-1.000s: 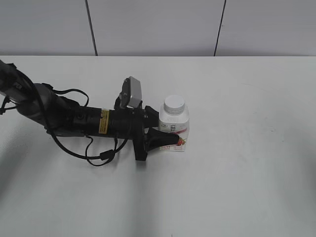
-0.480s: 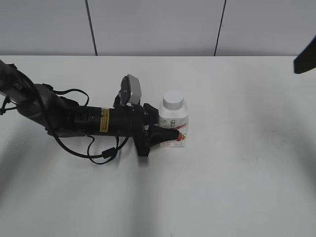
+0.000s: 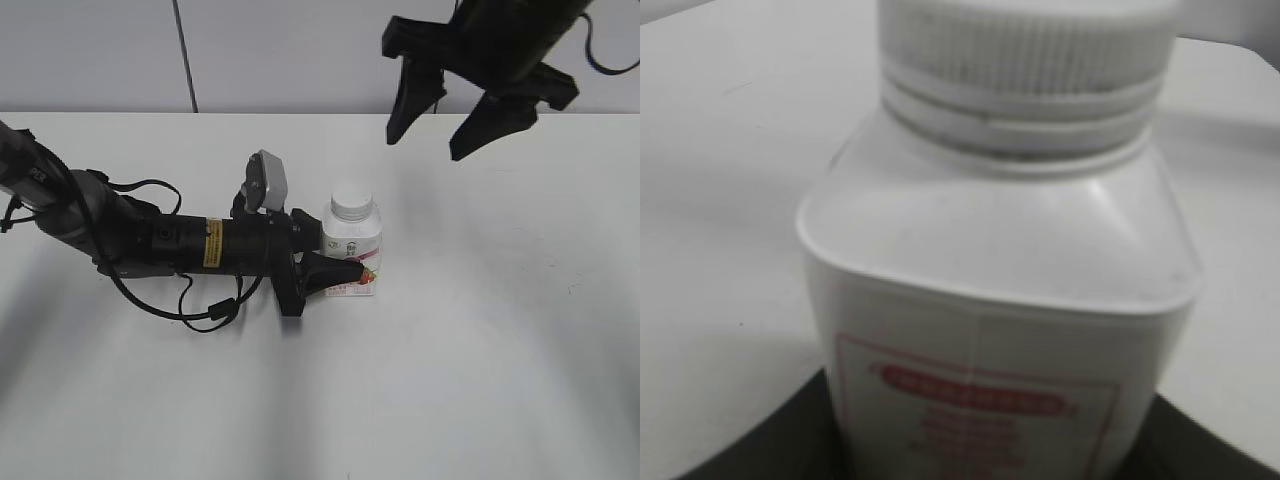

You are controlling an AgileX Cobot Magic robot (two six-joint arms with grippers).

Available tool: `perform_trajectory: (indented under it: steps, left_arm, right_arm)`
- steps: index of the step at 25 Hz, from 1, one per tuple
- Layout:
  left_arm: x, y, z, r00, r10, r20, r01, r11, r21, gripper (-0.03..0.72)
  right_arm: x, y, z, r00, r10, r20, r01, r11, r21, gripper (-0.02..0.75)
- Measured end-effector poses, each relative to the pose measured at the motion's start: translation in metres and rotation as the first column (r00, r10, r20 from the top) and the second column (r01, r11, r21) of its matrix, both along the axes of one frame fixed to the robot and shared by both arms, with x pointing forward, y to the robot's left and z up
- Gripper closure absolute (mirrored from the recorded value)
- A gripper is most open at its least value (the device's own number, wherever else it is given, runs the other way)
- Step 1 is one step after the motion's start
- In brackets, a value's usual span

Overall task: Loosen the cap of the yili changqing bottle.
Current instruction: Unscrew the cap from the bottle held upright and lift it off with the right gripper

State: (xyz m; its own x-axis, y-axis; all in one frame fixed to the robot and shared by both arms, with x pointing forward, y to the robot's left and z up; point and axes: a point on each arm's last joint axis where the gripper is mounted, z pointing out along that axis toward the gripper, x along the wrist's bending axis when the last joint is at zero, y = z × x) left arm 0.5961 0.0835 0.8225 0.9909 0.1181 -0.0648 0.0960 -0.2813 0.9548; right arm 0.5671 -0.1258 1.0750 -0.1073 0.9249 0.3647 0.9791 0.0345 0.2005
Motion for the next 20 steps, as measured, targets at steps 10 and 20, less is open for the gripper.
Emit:
perform_trajectory:
  steps: [10,20]
  left_arm:
    - [0.001,0.0,0.0,1.0,0.01,0.003,-0.01,1.0,0.013,0.328]
    - [0.001,0.0,0.0,1.0,0.011,0.003,-0.011,1.0,0.014,0.328]
  right_arm:
    - [0.041,0.054,-0.047,0.996,0.065,-0.058,-0.068,0.996,-0.05,0.212]
    - [0.049,0.063,-0.066,0.995,0.068,-0.08,-0.076,0.991,-0.108,0.212]
